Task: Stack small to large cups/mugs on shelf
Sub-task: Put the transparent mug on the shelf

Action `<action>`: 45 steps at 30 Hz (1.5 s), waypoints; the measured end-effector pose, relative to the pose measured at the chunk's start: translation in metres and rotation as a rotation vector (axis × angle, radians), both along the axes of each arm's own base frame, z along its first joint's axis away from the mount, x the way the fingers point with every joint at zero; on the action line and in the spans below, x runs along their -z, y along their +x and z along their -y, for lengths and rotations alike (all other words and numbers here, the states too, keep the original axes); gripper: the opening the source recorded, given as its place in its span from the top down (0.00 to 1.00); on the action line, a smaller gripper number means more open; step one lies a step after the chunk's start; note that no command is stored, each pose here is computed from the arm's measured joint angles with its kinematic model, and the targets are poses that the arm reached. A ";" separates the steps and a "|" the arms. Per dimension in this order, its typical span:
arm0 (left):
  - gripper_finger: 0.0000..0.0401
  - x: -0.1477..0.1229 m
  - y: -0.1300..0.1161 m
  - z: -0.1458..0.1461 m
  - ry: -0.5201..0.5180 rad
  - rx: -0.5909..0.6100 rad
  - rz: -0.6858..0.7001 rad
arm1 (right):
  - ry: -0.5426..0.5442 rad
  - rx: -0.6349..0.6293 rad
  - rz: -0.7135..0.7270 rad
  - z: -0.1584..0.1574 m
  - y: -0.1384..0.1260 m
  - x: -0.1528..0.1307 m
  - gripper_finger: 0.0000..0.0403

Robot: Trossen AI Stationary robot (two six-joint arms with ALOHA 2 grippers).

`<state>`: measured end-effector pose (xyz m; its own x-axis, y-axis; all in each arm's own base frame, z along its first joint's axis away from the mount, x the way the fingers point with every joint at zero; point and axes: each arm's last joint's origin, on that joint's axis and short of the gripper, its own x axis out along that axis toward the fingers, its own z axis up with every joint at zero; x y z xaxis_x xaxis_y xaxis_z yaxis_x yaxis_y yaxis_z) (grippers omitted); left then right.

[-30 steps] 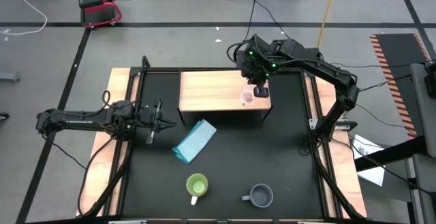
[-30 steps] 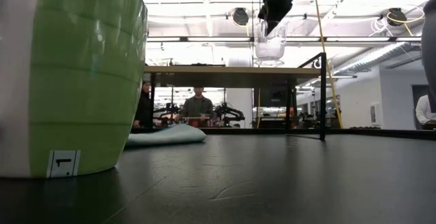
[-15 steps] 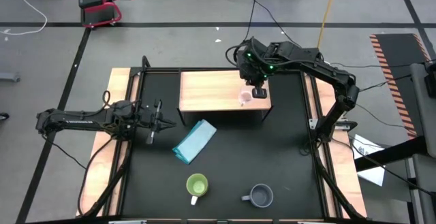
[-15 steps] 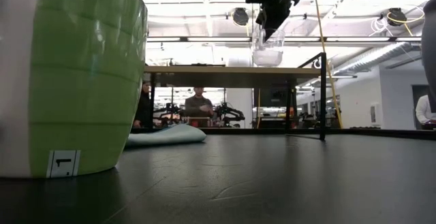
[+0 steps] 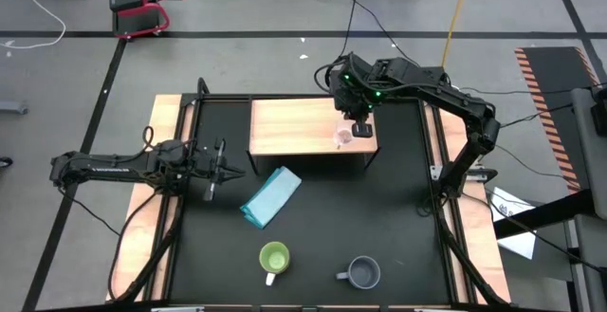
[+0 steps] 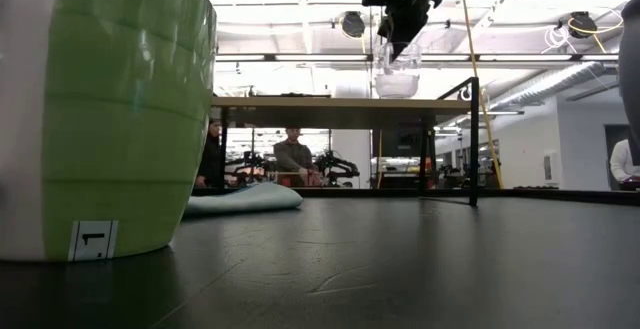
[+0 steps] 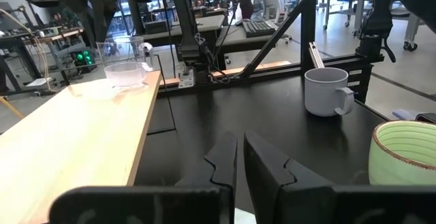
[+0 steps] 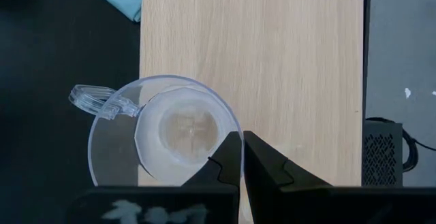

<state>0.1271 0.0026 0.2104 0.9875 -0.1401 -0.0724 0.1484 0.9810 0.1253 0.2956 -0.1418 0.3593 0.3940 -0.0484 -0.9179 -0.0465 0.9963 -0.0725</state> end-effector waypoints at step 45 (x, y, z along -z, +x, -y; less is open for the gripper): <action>0.92 0.001 0.000 0.000 -0.008 0.000 -0.016 | -0.034 0.063 -0.027 0.012 0.001 0.015 0.98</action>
<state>0.1270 0.0026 0.2089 0.9862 -0.1409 -0.0872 0.1504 0.9819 0.1148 0.2961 -0.1539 0.3441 0.3642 -0.1041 -0.9255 0.0136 0.9942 -0.1064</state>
